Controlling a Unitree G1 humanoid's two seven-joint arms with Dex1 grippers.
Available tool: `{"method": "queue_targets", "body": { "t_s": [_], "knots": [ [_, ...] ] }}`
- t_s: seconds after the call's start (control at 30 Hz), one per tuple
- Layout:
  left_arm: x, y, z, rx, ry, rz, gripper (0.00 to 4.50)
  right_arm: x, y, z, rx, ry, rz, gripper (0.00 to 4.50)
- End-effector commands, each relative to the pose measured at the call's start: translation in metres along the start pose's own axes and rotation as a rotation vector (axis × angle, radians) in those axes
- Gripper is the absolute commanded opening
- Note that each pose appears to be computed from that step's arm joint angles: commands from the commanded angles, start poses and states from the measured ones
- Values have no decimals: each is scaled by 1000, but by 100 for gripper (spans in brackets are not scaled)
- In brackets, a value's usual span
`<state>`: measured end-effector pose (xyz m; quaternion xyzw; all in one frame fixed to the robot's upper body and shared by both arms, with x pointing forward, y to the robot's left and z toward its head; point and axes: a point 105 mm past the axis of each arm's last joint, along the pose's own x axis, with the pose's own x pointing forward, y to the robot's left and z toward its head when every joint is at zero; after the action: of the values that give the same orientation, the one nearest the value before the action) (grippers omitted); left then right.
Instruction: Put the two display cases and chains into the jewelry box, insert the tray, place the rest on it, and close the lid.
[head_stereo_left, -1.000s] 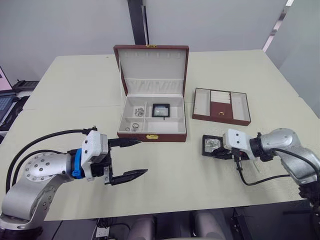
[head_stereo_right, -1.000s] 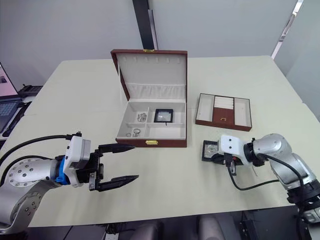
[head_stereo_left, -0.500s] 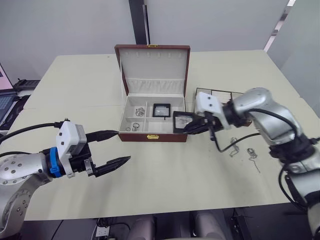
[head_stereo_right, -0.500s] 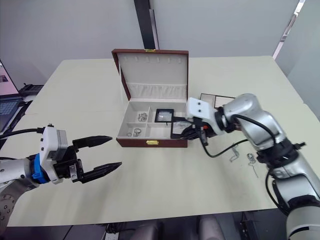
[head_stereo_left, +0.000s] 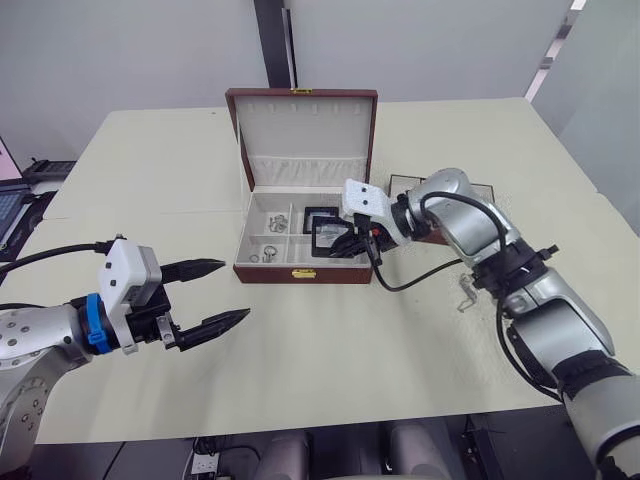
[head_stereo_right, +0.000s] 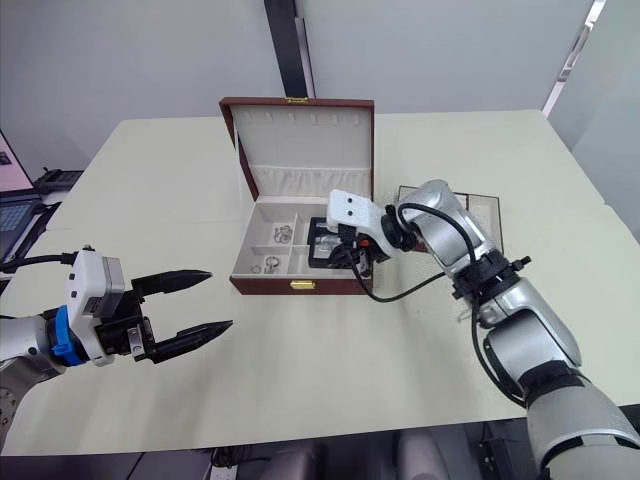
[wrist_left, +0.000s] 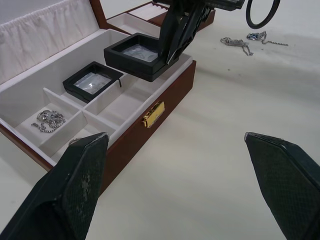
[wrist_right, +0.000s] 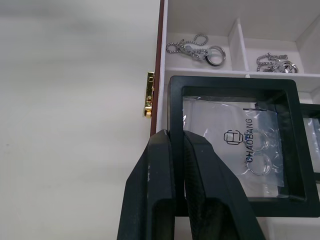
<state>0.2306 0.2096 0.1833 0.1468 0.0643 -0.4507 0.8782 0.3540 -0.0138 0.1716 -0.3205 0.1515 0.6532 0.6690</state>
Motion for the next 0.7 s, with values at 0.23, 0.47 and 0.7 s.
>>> {"method": "queue_targets", "body": {
  "t_s": [0.23,0.47,0.7],
  "knots": [
    [1,3,5,51,-12,11,450,6,-6,7,-39,20,5,2],
    [2,4,9,29,-47,11,450,4,-11,11,-25,2,-3,94],
    [1,7,7,32,-44,26,450,-14,-24,29,-62,-82,-77,275]
  ]
}}
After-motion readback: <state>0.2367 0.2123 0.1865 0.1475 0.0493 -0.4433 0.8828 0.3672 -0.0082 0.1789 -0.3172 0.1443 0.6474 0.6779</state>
